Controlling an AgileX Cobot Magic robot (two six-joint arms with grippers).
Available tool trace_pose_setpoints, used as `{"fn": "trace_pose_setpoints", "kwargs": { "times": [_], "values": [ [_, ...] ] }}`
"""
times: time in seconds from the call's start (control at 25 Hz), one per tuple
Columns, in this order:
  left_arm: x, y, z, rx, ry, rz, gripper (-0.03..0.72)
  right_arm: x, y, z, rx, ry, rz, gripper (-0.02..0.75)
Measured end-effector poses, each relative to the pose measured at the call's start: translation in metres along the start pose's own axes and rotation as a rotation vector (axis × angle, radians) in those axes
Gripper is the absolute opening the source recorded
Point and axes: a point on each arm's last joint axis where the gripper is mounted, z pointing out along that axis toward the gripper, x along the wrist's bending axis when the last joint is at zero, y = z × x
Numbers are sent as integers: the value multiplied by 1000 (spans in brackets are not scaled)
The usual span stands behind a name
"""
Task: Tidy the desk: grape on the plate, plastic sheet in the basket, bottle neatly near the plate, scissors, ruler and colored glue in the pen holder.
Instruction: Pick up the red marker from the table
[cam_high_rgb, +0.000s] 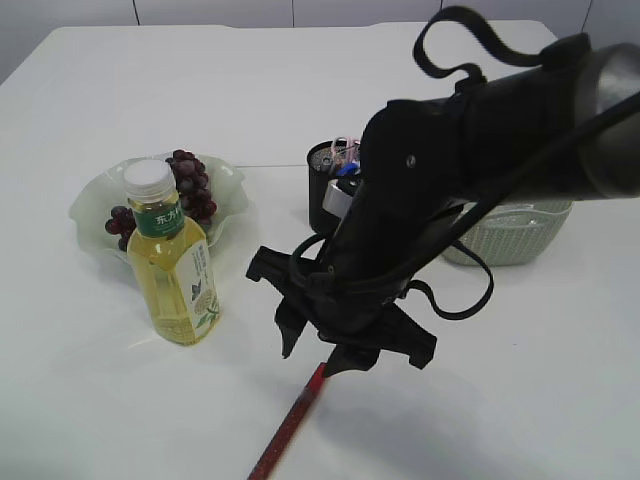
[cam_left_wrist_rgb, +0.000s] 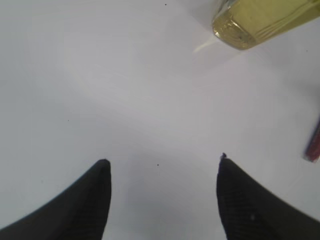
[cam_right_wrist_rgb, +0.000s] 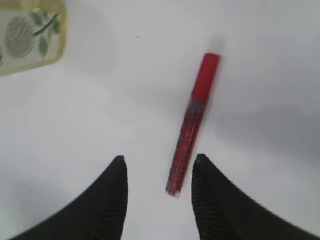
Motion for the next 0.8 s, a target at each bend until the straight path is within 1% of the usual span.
{"fn": "trace_pose_setpoints", "kwargs": {
  "times": [0.16, 0.4, 0.56, 0.8],
  "values": [
    [0, 0, 0, -4, 0, 0, 486, -7, 5, 17, -20, -66, 132, 314],
    [0, 1, 0, -6, 0, 0, 486, -12, 7, 35, -14, -113, 198, 314],
    [0, 1, 0, -12, 0, 0, 486, -14, 8, 39, -21, -124, 216, 314],
    [0, 3, 0, -35, -1, 0, 486, -10, 4, 41, -29, -116, 209, 314]
  ]
}}
